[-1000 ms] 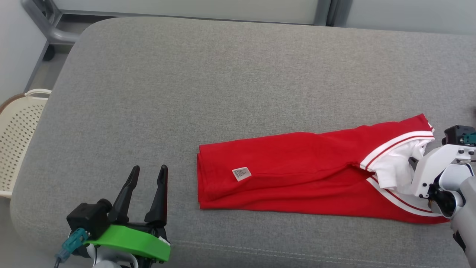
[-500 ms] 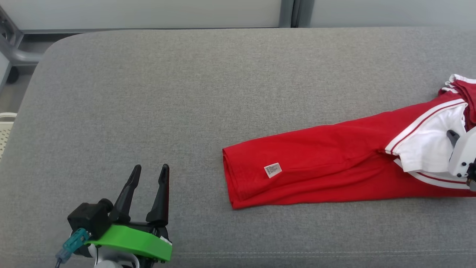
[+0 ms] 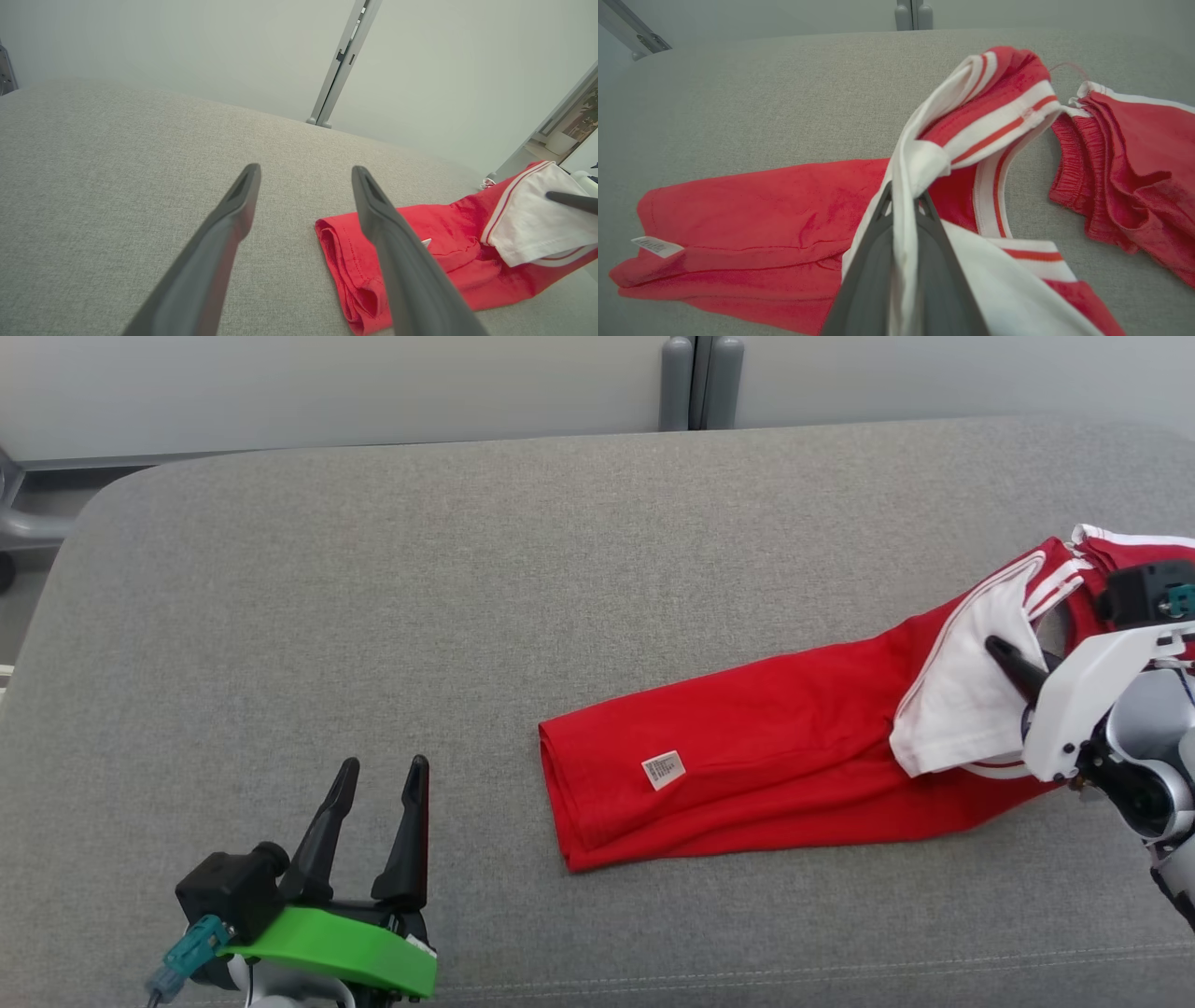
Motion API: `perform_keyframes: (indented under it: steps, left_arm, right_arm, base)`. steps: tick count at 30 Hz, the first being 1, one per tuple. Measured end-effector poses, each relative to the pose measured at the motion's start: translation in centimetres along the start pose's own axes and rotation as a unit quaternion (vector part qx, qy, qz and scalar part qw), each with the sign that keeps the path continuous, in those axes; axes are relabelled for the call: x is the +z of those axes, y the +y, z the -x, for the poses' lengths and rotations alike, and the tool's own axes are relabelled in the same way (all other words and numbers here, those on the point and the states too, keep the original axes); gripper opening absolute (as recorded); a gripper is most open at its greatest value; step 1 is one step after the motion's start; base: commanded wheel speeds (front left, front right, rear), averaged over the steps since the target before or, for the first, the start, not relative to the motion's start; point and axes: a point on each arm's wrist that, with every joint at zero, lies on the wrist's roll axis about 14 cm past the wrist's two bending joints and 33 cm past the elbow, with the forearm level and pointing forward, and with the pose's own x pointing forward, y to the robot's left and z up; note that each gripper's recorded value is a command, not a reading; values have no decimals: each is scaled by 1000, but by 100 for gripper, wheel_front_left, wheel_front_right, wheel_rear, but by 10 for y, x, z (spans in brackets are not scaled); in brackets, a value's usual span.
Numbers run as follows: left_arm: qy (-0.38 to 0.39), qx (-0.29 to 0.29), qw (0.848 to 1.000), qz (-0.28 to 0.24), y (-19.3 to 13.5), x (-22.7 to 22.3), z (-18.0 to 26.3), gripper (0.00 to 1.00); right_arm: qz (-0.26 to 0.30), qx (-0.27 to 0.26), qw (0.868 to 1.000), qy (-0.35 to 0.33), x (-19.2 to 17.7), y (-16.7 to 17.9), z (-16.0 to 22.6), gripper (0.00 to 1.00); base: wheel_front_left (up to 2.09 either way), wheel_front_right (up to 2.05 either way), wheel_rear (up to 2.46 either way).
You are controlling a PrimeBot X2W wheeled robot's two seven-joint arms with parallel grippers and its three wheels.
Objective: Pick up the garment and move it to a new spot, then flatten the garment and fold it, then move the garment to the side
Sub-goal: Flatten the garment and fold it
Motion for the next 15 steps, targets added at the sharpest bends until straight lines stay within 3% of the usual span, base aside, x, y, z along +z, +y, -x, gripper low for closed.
perform_keyframes:
  steps: [15]
  left_arm:
    - [-23, 23, 999, 10, 10, 10, 15, 100]
  right_arm:
    - [61, 128, 990, 13, 7, 111, -8, 0]
  base:
    - [0, 0, 0]
